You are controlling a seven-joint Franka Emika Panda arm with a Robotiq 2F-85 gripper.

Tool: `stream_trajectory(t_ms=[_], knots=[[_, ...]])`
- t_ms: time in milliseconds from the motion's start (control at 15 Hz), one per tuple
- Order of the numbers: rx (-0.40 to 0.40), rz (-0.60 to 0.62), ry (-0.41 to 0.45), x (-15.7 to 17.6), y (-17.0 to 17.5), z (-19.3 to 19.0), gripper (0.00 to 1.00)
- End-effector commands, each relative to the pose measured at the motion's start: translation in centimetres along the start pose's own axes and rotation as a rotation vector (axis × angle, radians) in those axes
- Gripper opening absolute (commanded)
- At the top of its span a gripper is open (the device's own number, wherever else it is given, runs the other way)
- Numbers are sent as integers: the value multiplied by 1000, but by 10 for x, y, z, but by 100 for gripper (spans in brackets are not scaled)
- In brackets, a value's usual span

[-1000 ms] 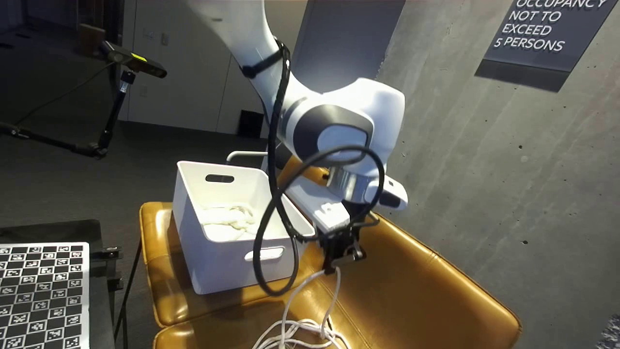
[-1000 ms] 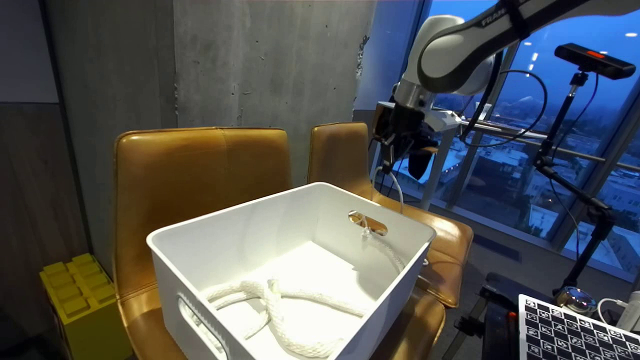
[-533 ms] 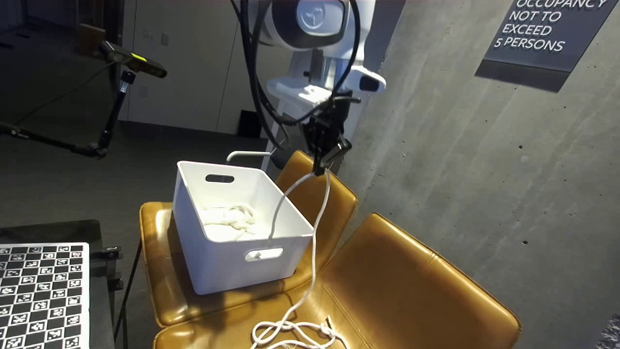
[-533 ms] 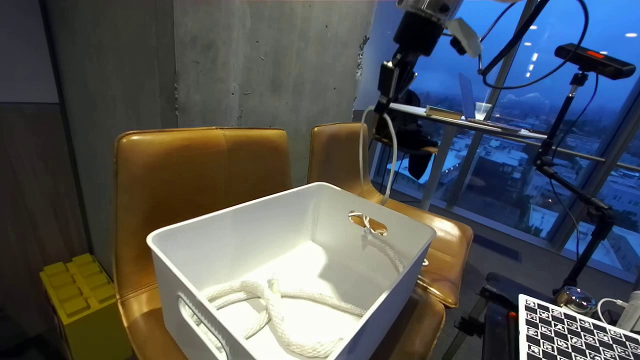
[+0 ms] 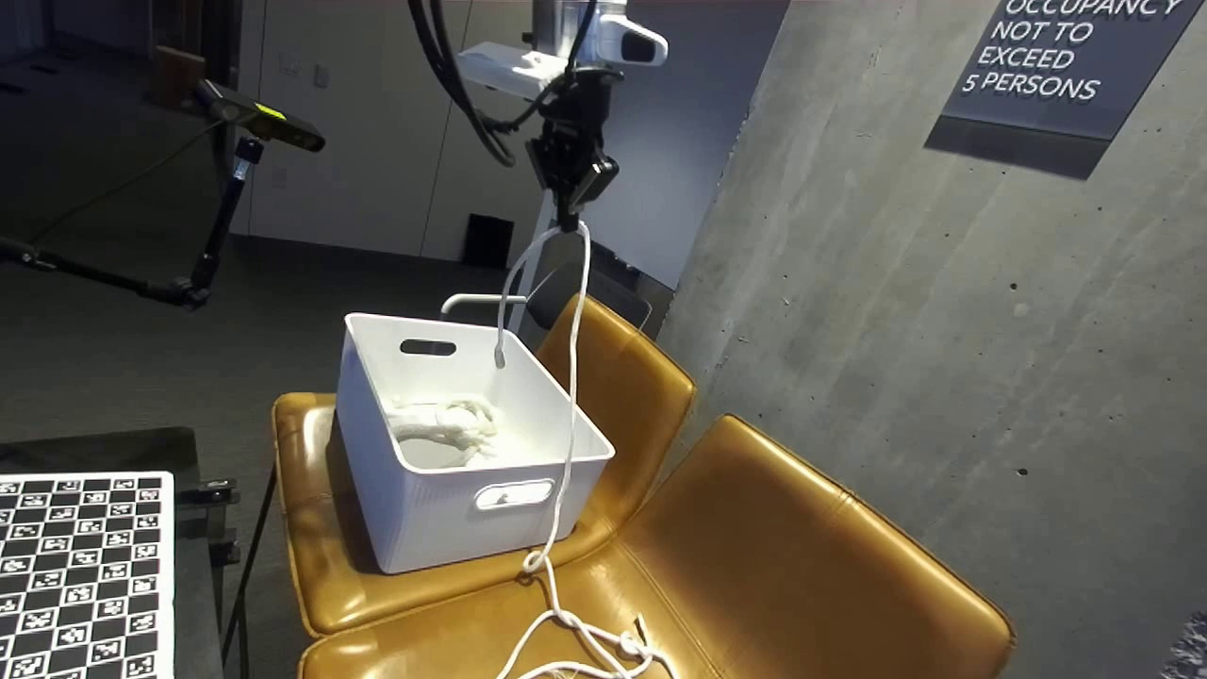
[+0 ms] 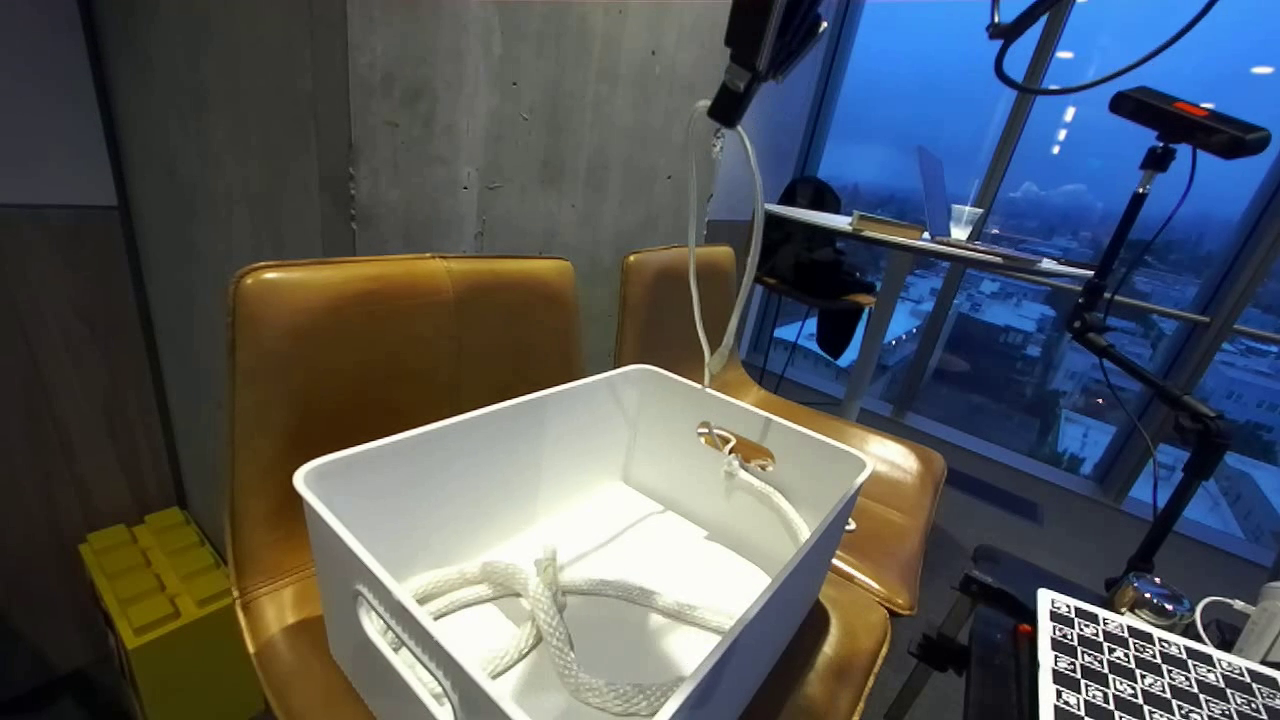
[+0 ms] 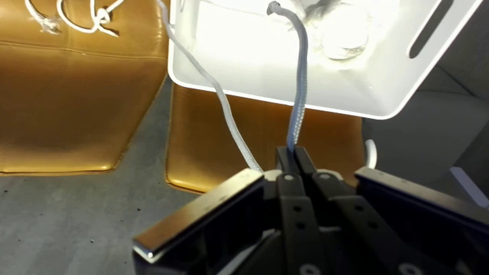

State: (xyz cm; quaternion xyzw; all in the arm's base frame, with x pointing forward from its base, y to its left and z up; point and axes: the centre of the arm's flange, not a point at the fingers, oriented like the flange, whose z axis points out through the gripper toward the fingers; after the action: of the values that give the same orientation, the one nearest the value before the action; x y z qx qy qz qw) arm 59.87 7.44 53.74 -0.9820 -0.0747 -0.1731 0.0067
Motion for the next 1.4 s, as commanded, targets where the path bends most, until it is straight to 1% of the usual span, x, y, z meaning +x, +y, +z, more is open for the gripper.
stream_trajectory(t_ms=[0, 333, 533, 733, 933, 1133, 1333], knots=[[11, -32, 36, 4, -70, -39, 1], [38, -101, 83, -4, -179, -70, 1], [36, -144, 93, -14, -236, -67, 1], [23, -180, 89, -18, -287, -49, 1], [-5, -203, 77, -2, -351, -15, 1], [-28, -219, 71, 12, -403, 15, 1], [-17, -214, 35, 19, -452, 40, 1]])
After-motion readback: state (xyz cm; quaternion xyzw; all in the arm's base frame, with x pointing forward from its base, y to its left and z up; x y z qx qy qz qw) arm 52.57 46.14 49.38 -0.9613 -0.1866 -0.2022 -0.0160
